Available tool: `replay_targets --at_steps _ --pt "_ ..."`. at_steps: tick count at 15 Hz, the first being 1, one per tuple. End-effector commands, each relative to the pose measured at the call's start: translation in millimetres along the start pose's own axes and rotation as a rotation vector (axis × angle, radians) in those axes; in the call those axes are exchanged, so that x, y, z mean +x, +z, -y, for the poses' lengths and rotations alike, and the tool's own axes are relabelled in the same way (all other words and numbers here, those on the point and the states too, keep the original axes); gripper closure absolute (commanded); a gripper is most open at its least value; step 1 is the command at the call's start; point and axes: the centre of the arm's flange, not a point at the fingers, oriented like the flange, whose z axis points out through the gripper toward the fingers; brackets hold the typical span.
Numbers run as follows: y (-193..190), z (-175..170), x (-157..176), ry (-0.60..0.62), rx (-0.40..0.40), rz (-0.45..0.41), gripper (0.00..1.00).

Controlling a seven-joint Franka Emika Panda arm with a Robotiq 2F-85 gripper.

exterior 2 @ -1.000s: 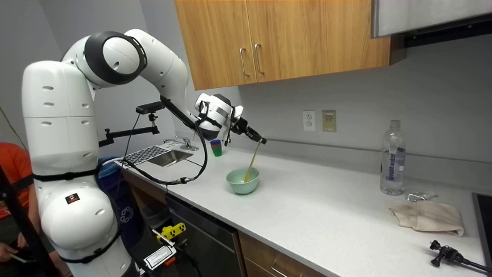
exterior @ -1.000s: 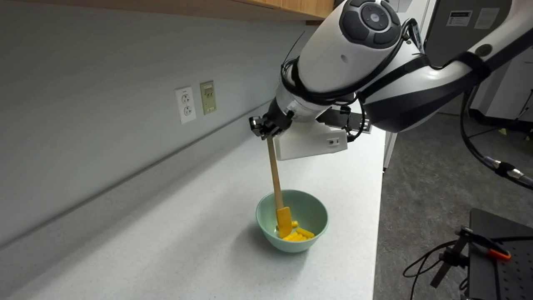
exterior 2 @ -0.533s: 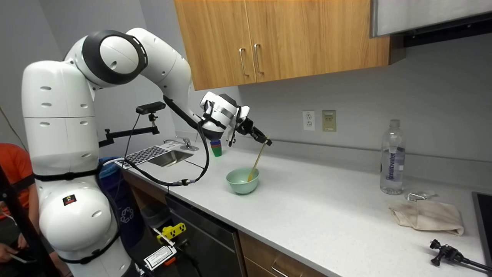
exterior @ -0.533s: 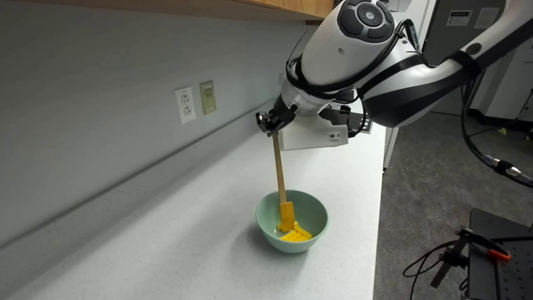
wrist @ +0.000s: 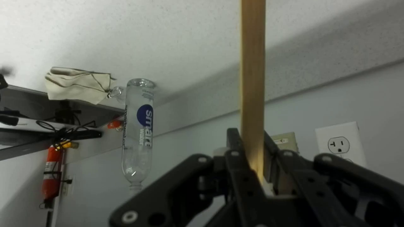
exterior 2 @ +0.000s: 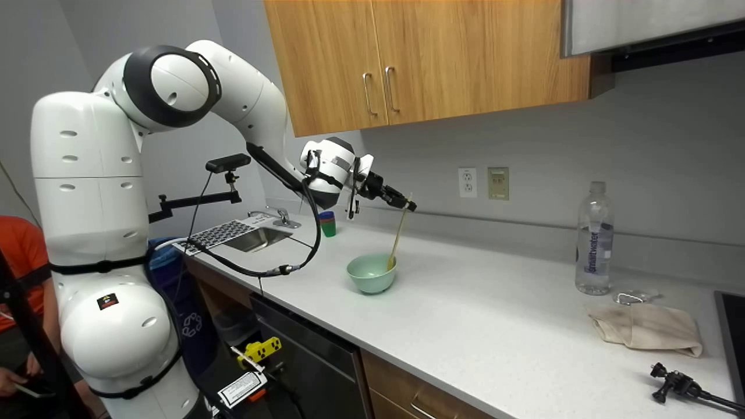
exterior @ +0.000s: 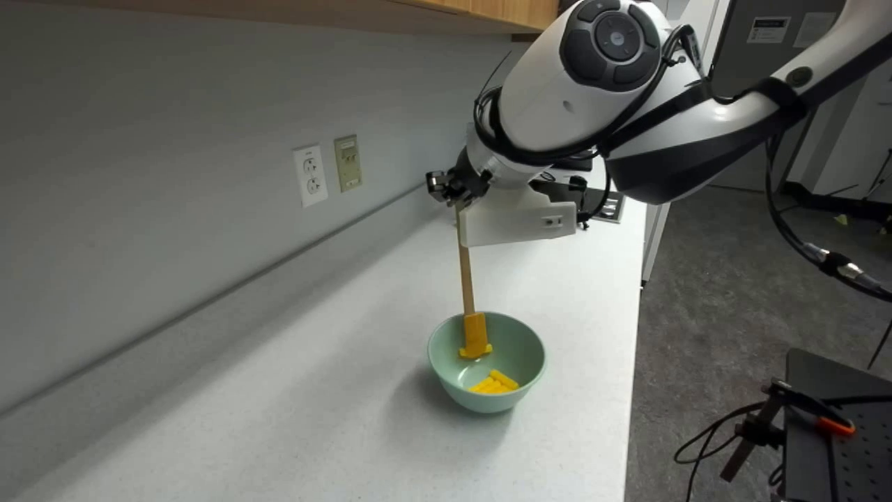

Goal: Use the object to mix the contents in the bowl

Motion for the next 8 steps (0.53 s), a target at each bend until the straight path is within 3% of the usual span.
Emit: replay_targets --at_steps 1,4,8 --pt "-5 2 4 -0.006 -0.017 -0.057 0.96" --pt "-7 3 0 -0.007 -0.01 -0.018 0.96" --pt "-1 4 -20 0.015 0.014 0.102 0.96"
